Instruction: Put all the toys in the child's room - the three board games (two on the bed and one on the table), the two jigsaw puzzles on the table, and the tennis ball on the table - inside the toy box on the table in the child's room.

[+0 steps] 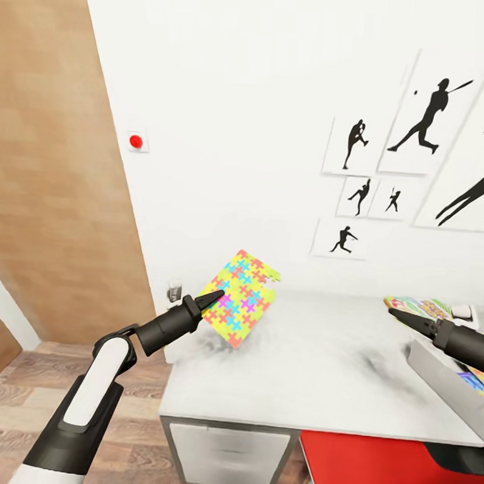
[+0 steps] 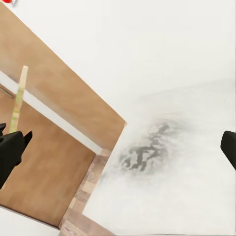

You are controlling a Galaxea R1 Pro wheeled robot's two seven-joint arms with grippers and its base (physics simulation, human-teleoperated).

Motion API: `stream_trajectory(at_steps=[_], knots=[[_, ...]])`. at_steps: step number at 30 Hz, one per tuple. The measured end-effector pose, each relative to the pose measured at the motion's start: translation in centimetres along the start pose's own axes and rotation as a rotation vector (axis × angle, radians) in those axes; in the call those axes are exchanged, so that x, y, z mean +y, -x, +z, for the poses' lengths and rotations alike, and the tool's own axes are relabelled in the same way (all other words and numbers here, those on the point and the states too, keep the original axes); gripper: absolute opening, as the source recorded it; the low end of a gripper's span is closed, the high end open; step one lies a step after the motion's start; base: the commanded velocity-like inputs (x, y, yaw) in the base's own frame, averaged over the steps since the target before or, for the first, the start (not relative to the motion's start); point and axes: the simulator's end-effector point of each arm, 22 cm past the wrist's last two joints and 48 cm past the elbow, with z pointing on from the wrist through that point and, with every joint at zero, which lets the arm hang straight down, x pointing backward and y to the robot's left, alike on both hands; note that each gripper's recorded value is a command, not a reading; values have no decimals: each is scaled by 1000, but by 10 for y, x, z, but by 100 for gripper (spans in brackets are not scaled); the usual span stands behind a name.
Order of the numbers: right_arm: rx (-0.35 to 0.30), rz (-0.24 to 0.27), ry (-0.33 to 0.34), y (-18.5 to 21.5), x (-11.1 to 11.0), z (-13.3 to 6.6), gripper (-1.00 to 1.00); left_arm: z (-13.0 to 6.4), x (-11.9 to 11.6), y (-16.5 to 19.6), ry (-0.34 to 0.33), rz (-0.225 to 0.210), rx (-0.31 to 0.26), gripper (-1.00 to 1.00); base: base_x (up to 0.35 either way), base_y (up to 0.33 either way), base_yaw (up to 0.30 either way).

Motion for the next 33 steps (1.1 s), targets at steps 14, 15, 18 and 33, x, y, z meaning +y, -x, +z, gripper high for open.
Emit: stream_trajectory(at_steps=[14, 15, 18, 33], knots=[[-15, -2, -4, 5, -1, -4, 100, 0, -3, 1, -5, 5, -1, -100, -3, -6, -273], [-22, -3, -4, 7, -1, -6, 100, 0, -6, 1, -9, 9, -2, -100, 34, -91, -281], [-45, -4, 19, 14, 4, -12, 100, -3, -20, 4, -33, 35, -12, -100, 72, -213, -120], [-48, -4, 29, 15, 6, -14, 100, -4, -23, 4, -37, 42, -14, -100, 20, -233, -18]])
